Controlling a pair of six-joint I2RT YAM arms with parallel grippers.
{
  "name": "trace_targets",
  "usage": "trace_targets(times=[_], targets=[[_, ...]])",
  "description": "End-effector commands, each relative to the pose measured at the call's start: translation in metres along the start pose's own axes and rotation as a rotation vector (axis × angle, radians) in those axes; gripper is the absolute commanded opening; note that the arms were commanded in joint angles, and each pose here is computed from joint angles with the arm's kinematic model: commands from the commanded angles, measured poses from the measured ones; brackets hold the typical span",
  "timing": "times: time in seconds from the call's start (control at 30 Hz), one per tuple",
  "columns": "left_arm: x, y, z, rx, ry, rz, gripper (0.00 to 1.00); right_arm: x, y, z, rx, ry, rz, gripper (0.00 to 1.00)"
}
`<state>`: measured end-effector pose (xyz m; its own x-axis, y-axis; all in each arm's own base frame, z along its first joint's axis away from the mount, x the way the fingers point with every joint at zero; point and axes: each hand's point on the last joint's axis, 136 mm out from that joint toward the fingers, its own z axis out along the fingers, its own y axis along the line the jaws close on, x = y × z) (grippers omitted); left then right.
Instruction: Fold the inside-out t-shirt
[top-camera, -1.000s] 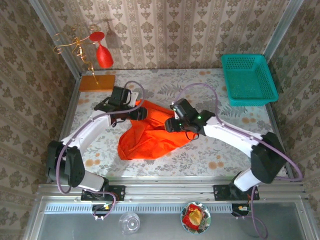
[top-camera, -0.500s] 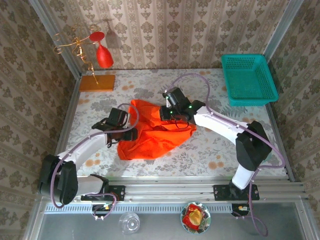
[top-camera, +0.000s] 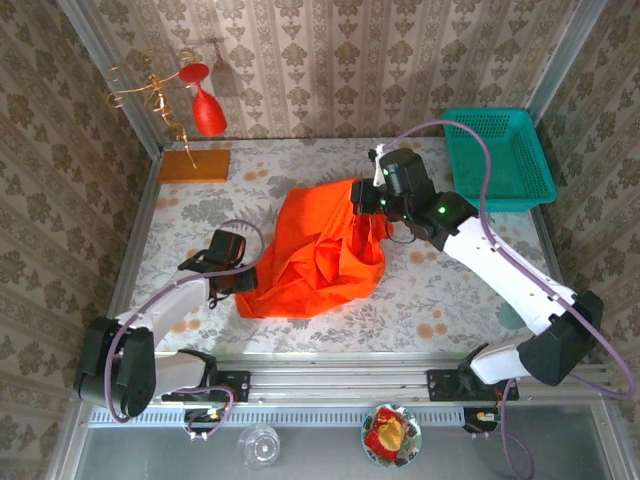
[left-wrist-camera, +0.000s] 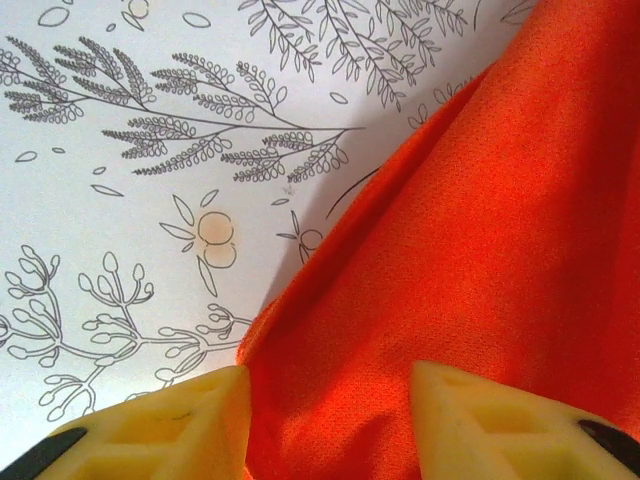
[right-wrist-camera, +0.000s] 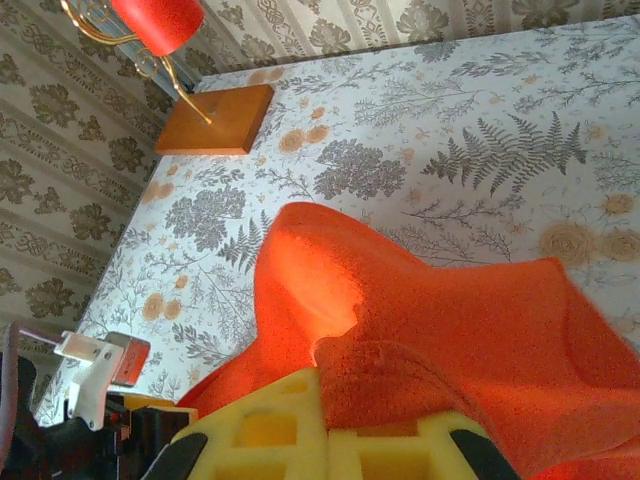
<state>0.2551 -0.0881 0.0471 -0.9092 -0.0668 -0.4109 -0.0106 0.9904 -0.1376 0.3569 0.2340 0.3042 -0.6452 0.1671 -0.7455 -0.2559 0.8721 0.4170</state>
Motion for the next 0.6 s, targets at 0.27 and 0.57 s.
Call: trace_targets(times=[0.27, 0.57], targets=[[0.004, 0.014, 0.009, -0.055, 0.053, -0.059, 0.51, -0.013, -0.018, -0.033, 0.051, -0.065, -0.014, 0.00], [0.000, 0.017, 0.003, -0.070, 0.025, -0.077, 0.57, -0.010, -0.024, -0.036, 0.059, -0.069, -0.007, 0.00]])
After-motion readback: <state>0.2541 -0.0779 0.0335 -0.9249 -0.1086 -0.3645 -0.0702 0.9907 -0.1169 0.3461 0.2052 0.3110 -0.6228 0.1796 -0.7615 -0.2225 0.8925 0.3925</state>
